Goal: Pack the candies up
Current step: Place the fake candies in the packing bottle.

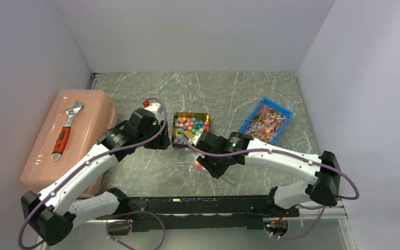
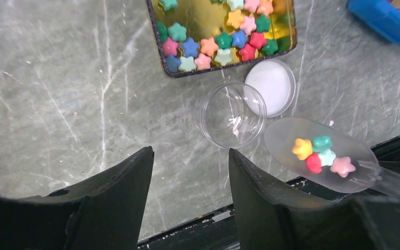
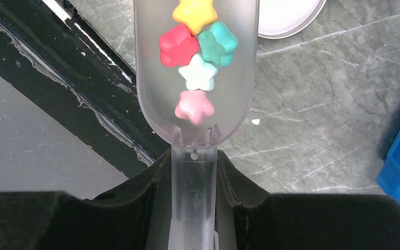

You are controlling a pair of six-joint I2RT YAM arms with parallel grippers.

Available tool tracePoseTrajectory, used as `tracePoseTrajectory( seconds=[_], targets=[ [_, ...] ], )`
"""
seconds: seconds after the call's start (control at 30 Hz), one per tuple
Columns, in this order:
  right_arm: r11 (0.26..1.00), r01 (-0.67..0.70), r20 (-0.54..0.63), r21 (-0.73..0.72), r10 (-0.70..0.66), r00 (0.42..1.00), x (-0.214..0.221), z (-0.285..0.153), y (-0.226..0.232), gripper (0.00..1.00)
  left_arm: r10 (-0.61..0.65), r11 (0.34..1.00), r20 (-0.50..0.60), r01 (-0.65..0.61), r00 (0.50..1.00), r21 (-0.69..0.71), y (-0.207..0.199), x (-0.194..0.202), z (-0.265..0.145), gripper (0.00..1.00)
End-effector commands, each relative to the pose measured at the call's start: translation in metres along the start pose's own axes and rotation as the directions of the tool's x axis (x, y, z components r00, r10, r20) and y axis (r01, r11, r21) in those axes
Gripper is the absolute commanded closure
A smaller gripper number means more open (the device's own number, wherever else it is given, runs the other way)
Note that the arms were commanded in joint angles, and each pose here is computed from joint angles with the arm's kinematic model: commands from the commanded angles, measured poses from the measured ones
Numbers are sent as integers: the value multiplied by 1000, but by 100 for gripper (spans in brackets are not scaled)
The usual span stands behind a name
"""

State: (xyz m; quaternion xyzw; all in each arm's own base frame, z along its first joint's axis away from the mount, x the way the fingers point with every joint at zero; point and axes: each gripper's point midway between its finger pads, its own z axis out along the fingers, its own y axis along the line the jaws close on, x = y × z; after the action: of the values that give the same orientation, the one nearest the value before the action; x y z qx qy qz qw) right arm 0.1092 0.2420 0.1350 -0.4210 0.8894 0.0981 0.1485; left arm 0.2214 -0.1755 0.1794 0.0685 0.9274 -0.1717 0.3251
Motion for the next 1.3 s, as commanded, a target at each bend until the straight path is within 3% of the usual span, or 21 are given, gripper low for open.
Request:
tracePoseTrajectory(
  seconds=[0.0,0.5,1.27],
  targets=[
    [999,-8,6,-38,9,1000,-13,-11,11,100,38,999,114,-35,993,-30,10,-14,-20,38],
    [1000,-26,-150,6,27,988,-20,6,15,100,71,997,274,-75,959,4,20,-13,-56,34],
    [998,-28,-332,65,48,942,-25,2,13,100,57,997,334,-71,941,31,26,-5,-72,30]
  ],
)
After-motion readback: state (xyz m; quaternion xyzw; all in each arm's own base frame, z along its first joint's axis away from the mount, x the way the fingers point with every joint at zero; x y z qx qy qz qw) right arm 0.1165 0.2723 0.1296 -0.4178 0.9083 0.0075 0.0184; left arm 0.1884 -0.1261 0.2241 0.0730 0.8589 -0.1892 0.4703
